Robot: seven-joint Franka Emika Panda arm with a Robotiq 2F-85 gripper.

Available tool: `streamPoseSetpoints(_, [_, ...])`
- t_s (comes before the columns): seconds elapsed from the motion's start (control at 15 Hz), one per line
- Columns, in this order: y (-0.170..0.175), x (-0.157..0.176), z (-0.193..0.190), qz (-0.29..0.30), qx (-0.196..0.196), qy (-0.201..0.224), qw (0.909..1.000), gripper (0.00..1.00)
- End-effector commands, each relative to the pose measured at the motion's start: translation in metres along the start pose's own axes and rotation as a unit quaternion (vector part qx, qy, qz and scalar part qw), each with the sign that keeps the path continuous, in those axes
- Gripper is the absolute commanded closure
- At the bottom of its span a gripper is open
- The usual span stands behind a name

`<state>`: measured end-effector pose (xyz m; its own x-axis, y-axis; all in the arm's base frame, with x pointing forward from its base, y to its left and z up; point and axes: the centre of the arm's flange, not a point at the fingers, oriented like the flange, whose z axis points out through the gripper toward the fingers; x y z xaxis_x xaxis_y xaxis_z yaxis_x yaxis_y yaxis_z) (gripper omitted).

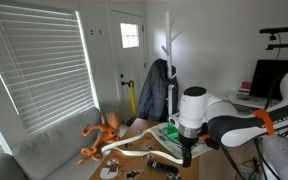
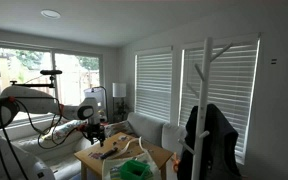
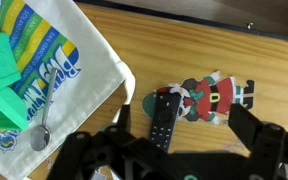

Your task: Lift the spoon and put it in the green lunch box

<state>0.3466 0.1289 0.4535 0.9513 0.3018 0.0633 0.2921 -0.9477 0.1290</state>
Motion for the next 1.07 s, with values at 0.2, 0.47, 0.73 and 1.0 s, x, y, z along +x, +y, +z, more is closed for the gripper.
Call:
streamPoseSetpoints(0.2, [0.0,0.0,0.0,0.0,0.0,0.0,1.0,0.0])
streamPoseSetpoints(0.47, [0.0,0.0,0.0,0.0,0.0,0.0,1.0,0.0])
streamPoseSetpoints(0.73, [0.027,-0.032,0.013,0.013,0.008,0.001,0.9999,0.0])
streamPoseSetpoints(1.0, [0.082,-0.081,0.043,0.077,0.039,-0.004,0.9963,0.0])
